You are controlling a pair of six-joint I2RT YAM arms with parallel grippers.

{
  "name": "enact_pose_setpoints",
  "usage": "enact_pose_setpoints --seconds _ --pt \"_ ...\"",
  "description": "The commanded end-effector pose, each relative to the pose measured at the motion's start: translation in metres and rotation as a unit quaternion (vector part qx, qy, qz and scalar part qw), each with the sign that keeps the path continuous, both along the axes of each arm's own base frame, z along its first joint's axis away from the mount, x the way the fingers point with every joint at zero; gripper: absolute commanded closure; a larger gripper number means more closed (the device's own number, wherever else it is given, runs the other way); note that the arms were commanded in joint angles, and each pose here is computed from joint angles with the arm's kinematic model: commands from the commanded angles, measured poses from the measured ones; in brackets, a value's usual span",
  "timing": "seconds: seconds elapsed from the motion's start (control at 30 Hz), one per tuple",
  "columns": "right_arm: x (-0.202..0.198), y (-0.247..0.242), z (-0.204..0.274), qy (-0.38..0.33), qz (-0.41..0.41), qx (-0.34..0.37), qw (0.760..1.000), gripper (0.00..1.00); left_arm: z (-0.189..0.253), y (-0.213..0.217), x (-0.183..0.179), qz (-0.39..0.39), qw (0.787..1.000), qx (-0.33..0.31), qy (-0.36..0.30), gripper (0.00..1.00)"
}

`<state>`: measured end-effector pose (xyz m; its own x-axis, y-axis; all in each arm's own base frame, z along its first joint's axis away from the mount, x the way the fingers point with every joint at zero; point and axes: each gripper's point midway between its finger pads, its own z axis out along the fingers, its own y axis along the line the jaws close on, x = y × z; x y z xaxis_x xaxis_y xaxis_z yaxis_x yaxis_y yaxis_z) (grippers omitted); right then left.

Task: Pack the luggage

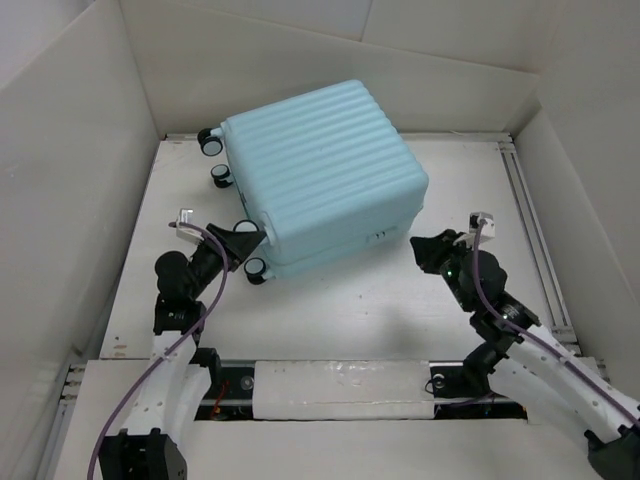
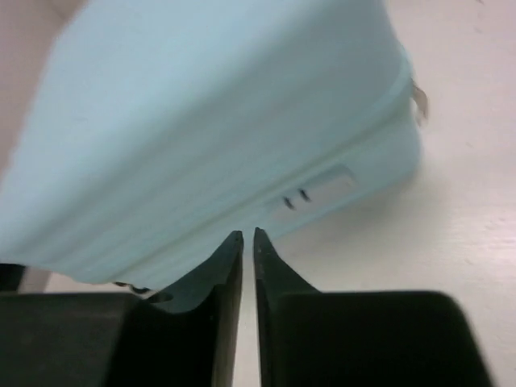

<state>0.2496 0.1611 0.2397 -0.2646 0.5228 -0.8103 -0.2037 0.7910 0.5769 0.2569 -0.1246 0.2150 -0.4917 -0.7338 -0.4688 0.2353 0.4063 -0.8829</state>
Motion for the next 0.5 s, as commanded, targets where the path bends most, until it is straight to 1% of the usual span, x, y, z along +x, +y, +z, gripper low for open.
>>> enact_pose_setpoints --seconds 0.0,0.03,0.07,0.1,0.13,0.17,0.2,0.27,0.33,0.37,0.4,0.43,0.47 --pt "0.011 -0.010 -0.040 0.045 0.034 -0.055 0.997 0.78 0.032 0.017 0.026 0.052 0.997 0.039 -0.050 1.00" --pt "0.016 -0.013 -0.046 0.053 0.034 -0.059 0.996 0.64 0.044 0.023 0.028 0.062 0.996 0.039 -0.059 1.00" --pt "0.025 -0.014 -0.056 0.065 0.034 -0.070 0.995 0.57 0.045 0.027 0.032 0.069 0.995 0.040 -0.055 1.00" --pt "0.032 -0.021 -0.062 0.075 0.028 -0.067 0.995 0.53 0.049 0.034 0.034 0.082 0.994 0.040 -0.059 1.00" --pt "0.037 -0.024 -0.067 0.083 0.023 -0.069 0.994 0.46 0.052 0.040 0.038 0.095 0.993 0.041 -0.052 1.00" --pt "0.045 -0.025 -0.072 0.090 0.019 -0.075 0.993 0.42 0.054 0.043 0.039 0.100 0.993 0.041 -0.051 1.00" --pt "0.048 -0.030 -0.079 0.100 0.013 -0.083 0.991 0.40 0.050 0.049 0.044 0.111 0.992 0.042 -0.042 1.00" --pt "0.058 -0.039 -0.078 0.106 -0.005 -0.083 0.991 0.39 0.048 0.065 0.051 0.131 0.990 0.038 -0.030 1.00" --pt "0.070 -0.051 -0.075 0.099 -0.024 -0.082 0.991 0.39 0.044 0.087 0.055 0.148 0.988 0.028 -0.018 1.00" --pt "0.073 -0.055 -0.076 0.096 -0.022 -0.085 0.991 0.40 0.048 0.095 0.056 0.155 0.988 0.020 -0.018 1.00" --pt "0.080 -0.056 -0.073 0.087 -0.020 -0.078 0.993 0.42 0.044 0.102 0.057 0.161 0.987 0.019 -0.012 1.00" --pt "0.087 -0.063 -0.068 0.069 -0.017 -0.088 0.994 0.46 0.037 0.115 0.060 0.175 0.984 0.016 0.001 1.00" --pt "0.088 -0.053 -0.063 0.052 0.022 -0.082 0.995 0.48 0.035 0.119 0.061 0.178 0.984 0.007 0.009 1.00"
